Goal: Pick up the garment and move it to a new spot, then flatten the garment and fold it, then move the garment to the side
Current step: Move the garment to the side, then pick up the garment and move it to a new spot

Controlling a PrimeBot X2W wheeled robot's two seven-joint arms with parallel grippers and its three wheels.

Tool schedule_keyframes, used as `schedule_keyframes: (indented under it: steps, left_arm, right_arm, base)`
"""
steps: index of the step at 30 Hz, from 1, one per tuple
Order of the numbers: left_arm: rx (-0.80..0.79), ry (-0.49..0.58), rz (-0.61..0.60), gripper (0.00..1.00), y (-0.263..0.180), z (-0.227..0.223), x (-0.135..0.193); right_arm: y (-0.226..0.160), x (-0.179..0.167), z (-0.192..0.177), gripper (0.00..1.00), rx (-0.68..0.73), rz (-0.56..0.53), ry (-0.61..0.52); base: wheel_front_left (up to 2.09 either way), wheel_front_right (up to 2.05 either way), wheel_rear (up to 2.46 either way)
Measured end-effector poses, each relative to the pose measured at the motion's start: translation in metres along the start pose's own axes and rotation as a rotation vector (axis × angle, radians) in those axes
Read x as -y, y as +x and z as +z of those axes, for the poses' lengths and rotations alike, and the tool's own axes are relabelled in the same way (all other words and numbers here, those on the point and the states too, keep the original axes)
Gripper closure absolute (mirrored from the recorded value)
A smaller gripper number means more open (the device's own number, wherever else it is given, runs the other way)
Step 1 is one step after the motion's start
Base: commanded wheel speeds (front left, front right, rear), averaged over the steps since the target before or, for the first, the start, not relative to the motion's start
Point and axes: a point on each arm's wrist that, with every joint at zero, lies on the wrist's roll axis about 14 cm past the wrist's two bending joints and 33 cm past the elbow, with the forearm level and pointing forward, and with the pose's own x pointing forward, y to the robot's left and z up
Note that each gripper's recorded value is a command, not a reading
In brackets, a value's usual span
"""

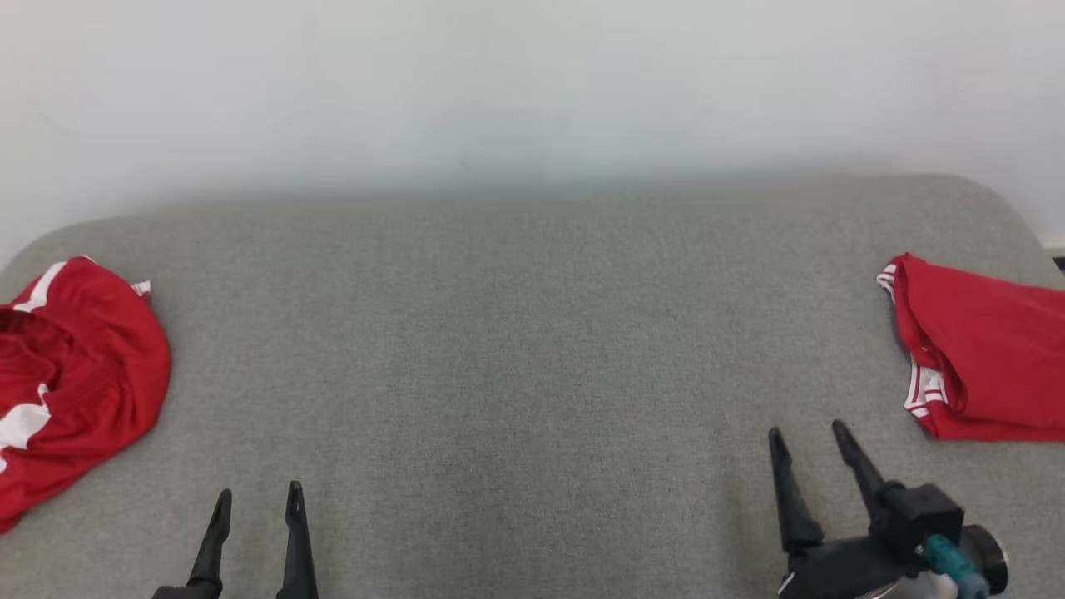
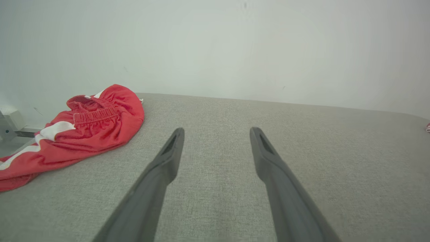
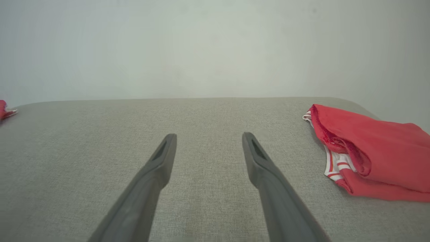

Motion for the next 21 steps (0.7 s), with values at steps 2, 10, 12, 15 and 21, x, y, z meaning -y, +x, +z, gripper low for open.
schedule_keyframes:
  steps: [2,10,12,15,21]
  left_arm:
    - [-0.001,0.002,0.006,0.00,-0.002,0.000,-0.002]
    - [-0.007,0.011,0.023,0.00,-0.007,-0.002,-0.009]
    - [-0.008,0.013,0.024,0.00,-0.007,-0.002,-0.009]
    - [-0.010,0.017,0.023,0.00,-0.007,-0.003,-0.009]
    - [-0.014,0.015,0.015,0.00,-0.007,-0.004,-0.008]
  right_arm:
    - [-0.002,-0.004,-0.002,0.00,-0.006,0.011,-0.003]
    - [-0.006,-0.012,-0.002,0.00,0.002,0.021,-0.002]
    - [-0.006,-0.008,-0.001,0.00,0.008,0.010,-0.007]
    - [-0.006,-0.003,0.001,0.00,0.016,-0.007,-0.011]
    - [-0.009,0.003,0.000,0.00,0.015,-0.027,-0.016]
  base:
    - [0.00,0.00,0.00]
    - [0.00,0.00,0.00]
    - [0.00,0.00,0.00]
    - [0.00,0.00,0.00]
    - [0.00,0.00,0.00]
